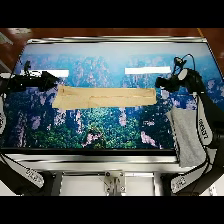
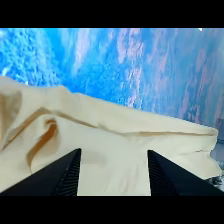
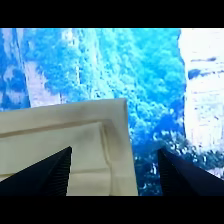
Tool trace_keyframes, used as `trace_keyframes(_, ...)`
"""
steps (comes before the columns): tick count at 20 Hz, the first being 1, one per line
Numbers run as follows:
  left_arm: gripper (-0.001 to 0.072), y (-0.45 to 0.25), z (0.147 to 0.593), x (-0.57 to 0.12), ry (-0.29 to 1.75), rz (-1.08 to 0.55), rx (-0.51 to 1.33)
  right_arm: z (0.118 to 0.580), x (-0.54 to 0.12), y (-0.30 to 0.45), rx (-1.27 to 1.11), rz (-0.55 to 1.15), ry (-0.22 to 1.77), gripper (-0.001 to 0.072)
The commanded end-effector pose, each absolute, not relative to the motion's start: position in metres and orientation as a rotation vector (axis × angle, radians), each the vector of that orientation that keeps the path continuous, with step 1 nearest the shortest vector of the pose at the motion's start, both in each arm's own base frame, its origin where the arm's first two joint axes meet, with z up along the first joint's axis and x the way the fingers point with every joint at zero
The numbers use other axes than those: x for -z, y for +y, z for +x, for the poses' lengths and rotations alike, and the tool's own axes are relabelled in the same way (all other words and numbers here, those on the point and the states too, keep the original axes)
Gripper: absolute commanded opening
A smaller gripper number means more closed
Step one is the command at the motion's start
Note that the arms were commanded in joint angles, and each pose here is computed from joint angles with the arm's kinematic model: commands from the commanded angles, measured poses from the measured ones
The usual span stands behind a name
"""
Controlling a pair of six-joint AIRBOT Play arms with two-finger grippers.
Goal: Fold the shirts.
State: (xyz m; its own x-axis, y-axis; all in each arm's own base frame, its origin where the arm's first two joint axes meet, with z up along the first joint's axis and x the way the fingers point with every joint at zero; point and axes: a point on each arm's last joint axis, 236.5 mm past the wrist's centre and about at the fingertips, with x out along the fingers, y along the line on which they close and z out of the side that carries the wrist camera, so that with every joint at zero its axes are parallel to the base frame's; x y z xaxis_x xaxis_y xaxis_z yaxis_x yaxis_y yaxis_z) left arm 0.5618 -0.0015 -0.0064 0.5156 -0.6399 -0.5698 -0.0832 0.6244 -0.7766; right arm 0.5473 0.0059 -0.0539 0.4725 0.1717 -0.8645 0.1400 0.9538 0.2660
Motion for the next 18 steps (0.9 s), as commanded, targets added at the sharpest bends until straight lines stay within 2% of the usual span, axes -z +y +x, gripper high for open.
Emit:
trace_keyframes(1,0.0507,-0.001,0.559,-0.027,0.962,-0.818,0.434,0.535,0.058,-0.003,-0.031,0.575,1.143,0.0666)
trace_keyframes(5,0.0506,-0.011,0.548,-0.064,0.943,-0.772,0.489,0.521,0.089,0.020,-0.135,0.745,1.252,0.0666)
trace_keyframes(13,0.0505,-0.038,0.535,-0.113,0.889,-0.689,0.560,0.514,0.125,0.056,-0.169,0.805,1.341,0.0642)
trace_keyframes(14,0.0505,-0.043,0.534,-0.117,0.885,-0.681,0.570,0.512,0.128,0.058,-0.169,0.808,1.350,0.0605)
trace_keyframes(16,0.0503,-0.054,0.531,-0.123,0.882,-0.666,0.590,0.514,0.129,0.061,-0.169,0.802,1.346,0.0284)
trace_keyframes(17,0.0496,-0.060,0.530,-0.125,0.884,-0.660,0.600,0.515,0.127,0.061,-0.169,0.802,1.340,0.0078)
trace_keyframes(18,0.0482,-0.066,0.529,-0.126,0.886,-0.656,0.611,0.516,0.123,0.061,-0.180,0.791,1.334,0.0058)
